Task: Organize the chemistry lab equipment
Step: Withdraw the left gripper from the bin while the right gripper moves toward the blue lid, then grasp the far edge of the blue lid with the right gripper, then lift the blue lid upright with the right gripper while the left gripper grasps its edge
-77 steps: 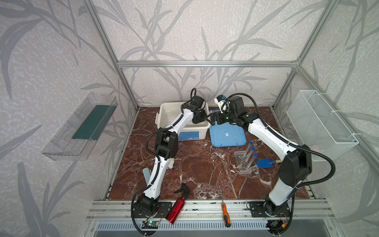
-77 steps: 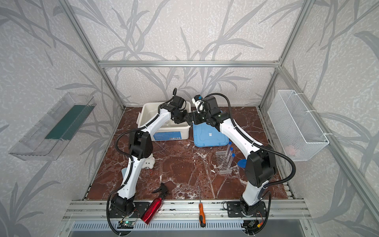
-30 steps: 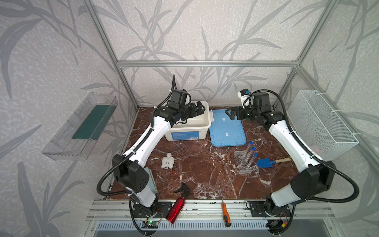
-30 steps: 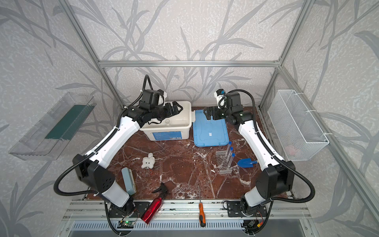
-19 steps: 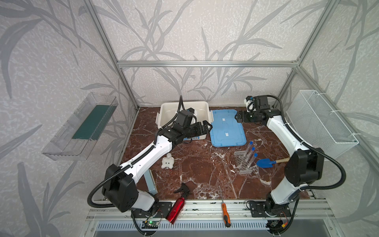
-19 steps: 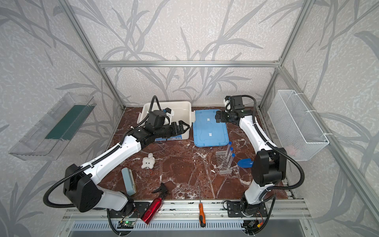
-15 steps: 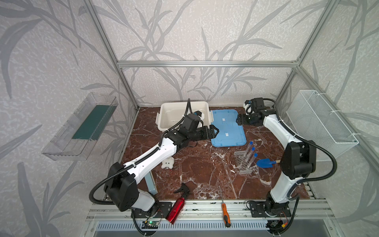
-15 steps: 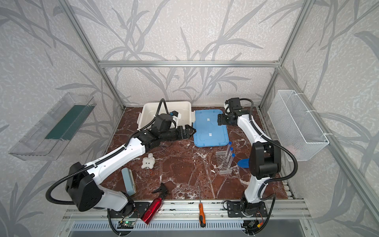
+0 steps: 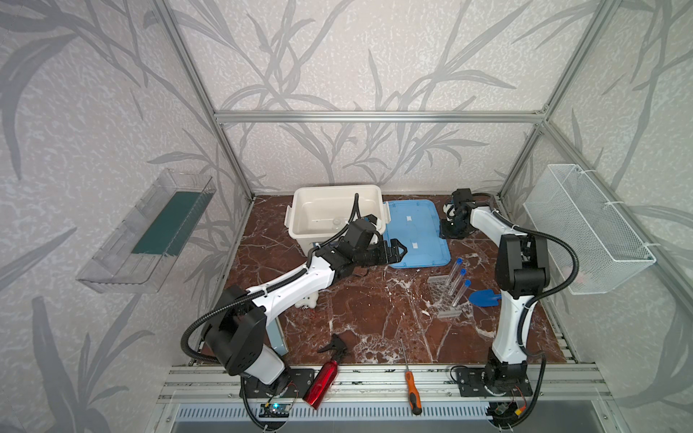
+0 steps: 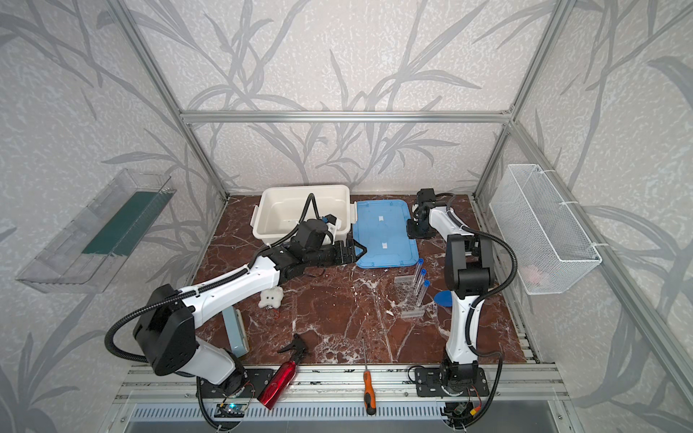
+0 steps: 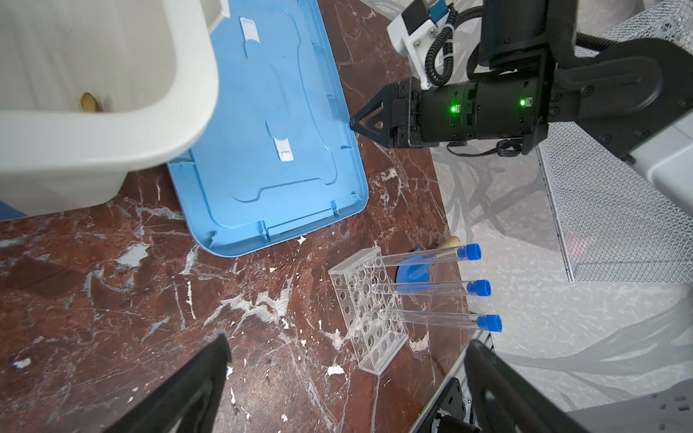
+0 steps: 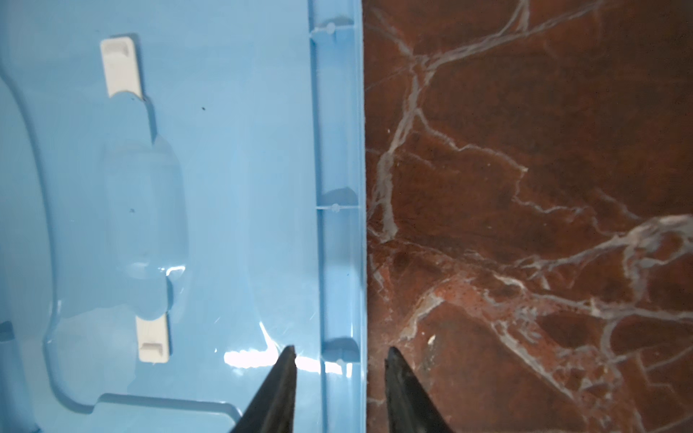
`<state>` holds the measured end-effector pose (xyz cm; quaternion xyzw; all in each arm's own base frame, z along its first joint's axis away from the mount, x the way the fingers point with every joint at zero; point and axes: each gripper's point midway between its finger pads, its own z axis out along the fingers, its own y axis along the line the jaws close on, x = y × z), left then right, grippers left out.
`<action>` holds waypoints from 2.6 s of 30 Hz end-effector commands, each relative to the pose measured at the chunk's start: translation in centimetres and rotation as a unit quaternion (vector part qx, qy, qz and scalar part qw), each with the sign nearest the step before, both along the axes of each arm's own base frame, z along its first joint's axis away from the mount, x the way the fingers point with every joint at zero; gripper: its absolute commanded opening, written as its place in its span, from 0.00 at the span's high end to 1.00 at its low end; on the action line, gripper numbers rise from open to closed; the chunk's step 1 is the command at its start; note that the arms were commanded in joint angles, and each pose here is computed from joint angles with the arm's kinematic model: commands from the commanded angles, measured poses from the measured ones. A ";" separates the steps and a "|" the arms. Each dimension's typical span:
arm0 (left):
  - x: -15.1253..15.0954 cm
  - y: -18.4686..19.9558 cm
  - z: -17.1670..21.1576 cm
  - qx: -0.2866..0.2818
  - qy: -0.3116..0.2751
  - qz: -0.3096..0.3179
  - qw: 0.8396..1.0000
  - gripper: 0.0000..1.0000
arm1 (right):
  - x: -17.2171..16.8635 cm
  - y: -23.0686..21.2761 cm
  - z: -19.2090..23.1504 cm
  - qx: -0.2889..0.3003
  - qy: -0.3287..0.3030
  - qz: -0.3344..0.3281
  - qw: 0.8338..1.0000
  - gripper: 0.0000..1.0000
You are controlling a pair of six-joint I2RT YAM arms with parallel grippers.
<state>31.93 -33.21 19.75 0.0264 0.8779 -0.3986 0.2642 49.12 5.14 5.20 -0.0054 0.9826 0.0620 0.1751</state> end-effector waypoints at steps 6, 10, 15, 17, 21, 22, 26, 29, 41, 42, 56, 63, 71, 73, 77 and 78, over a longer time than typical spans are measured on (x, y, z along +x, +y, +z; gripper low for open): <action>0.2 -0.9 -0.5 -0.023 0.001 0.004 1.000 0.01 | 1.3 -0.7 -1.9 -0.021 0.014 0.014 1.000 0.73; 0.1 -1.0 -0.8 -0.021 0.002 0.001 1.000 0.01 | 1.3 -0.8 -2.8 -0.023 0.024 0.016 0.999 0.77; 0.2 -1.1 -0.9 -0.018 0.002 0.001 1.000 0.01 | 1.0 -0.8 -3.5 -0.016 0.028 0.019 0.999 0.82; 0.2 -1.2 -0.9 -0.021 0.003 0.000 1.000 0.01 | 0.9 -0.7 -3.8 -0.009 0.034 0.022 0.999 0.84; 0.2 -1.3 -0.8 -0.021 0.002 0.001 1.000 0.01 | 0.9 -0.7 -3.9 -0.002 0.036 0.025 0.999 0.90; 0.3 -1.3 -0.8 -0.020 0.001 0.002 1.000 0.01 | 0.8 -0.7 -4.0 -0.004 0.036 0.025 0.999 0.91; 0.3 -1.0 -0.5 -0.016 -0.007 0.005 1.000 0.01 | 1.0 -1.1 -3.5 -0.009 0.030 0.022 0.999 1.00; 0.3 -0.8 -0.6 -0.014 -0.009 0.008 1.000 0.01 | 1.1 -1.0 -3.0 -0.002 0.021 0.019 1.000 1.00; 0.9 0.0 0.4 0.027 -0.042 0.008 0.999 0.01 | 1.6 -3.0 5.3 -0.005 -0.083 -0.028 0.996 1.00; 0.9 0.0 0.4 0.030 -0.044 0.002 0.999 0.01 | 1.5 -2.9 5.7 -0.003 -0.086 -0.030 0.996 1.00; 0.9 0.7 2.3 0.046 -0.077 -0.008 0.996 0.01 | 0.7 -4.2 13.5 -0.001 -0.172 -0.062 0.983 1.00; 1.1 0.5 4.1 0.030 -0.111 -0.029 0.993 0.01 | -0.8 -5.4 18.1 -0.016 -0.237 -0.081 0.968 1.00; 1.7 0.0 9.9 -0.012 -0.204 -0.069 0.976 0.01 | -2.3 -5.5 22.8 0.015 -0.297 -0.075 0.952 1.00; 1.6 -0.3 11.6 -0.036 -0.227 -0.087 0.969 0.01 | -3.0 -5.3 24.4 0.022 -0.314 -0.071 0.947 1.00; 2.5 1.2 14.4 -0.043 -0.268 -0.081 0.959 0.01 | -5.4 -4.1 28.6 0.053 -0.358 -0.055 0.931 1.00; 2.7 1.7 15.1 -0.039 -0.278 -0.079 0.957 0.01 | -6.1 -3.8 29.7 0.062 -0.369 -0.050 0.926 1.00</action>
